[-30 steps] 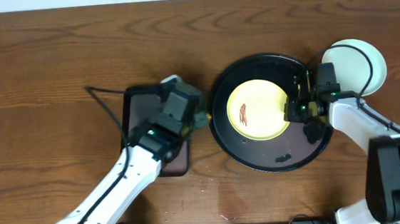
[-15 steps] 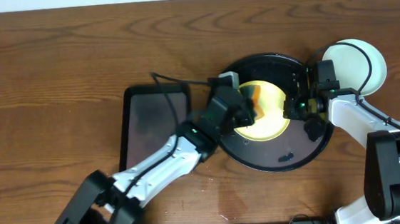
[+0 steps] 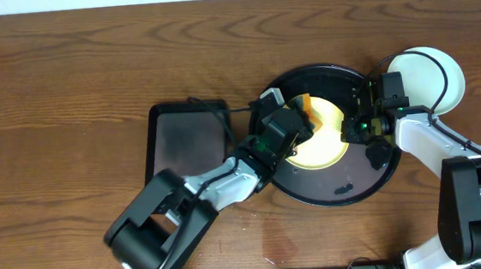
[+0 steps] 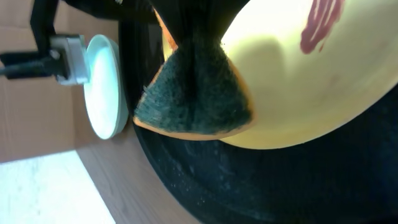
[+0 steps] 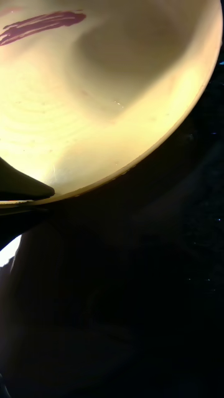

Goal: Clean dirty plates on tray and stack at the side
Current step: 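Scrub the yellow plate with the sponge while the right gripper holds it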

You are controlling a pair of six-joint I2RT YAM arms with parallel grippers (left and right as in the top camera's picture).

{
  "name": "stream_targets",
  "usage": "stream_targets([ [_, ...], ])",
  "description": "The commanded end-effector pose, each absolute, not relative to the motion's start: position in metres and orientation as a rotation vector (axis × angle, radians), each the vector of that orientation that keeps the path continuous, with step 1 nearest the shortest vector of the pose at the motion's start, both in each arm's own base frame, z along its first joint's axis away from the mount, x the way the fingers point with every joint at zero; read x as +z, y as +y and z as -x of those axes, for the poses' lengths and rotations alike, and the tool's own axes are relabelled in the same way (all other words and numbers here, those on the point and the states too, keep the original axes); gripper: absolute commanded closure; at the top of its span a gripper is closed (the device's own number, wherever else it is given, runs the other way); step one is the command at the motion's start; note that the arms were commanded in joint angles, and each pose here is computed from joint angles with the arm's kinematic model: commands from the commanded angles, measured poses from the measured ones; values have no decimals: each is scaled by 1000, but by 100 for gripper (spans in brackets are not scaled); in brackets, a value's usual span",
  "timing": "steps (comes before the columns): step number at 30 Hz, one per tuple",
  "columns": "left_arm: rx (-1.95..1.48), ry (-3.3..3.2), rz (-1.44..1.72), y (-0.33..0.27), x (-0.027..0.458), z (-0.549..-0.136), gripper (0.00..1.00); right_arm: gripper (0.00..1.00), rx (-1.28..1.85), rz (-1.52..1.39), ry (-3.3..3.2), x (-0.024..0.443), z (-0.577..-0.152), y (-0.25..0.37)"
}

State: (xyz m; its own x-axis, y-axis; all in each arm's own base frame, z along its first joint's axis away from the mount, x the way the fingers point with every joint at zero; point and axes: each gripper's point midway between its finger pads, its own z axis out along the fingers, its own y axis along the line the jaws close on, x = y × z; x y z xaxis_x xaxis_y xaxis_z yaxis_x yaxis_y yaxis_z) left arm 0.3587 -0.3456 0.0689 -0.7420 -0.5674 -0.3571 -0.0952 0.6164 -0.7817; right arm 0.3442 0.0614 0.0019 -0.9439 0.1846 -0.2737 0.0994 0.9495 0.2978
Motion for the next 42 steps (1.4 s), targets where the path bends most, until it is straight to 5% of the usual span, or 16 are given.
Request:
stream_targets([
  [1, -1059, 2223, 645, -347, 55, -367, 92, 99, 410, -191, 2857, -15, -335, 65],
  [16, -586, 2483, 516, -298, -26, -341, 93, 99, 406, -191, 2858, -15, -335, 64],
  [22, -308, 2428, 498, -254, 4, -341, 93, 99, 406, -192, 2858, -15, -335, 64],
  [29, -442, 2371, 495, -265, 52, -342, 92, 99, 406, -191, 2858, -15, -335, 64],
  [42, -919, 2414, 519, -359, 36, -317, 93, 99, 406, -191, 2859, -15, -335, 64],
])
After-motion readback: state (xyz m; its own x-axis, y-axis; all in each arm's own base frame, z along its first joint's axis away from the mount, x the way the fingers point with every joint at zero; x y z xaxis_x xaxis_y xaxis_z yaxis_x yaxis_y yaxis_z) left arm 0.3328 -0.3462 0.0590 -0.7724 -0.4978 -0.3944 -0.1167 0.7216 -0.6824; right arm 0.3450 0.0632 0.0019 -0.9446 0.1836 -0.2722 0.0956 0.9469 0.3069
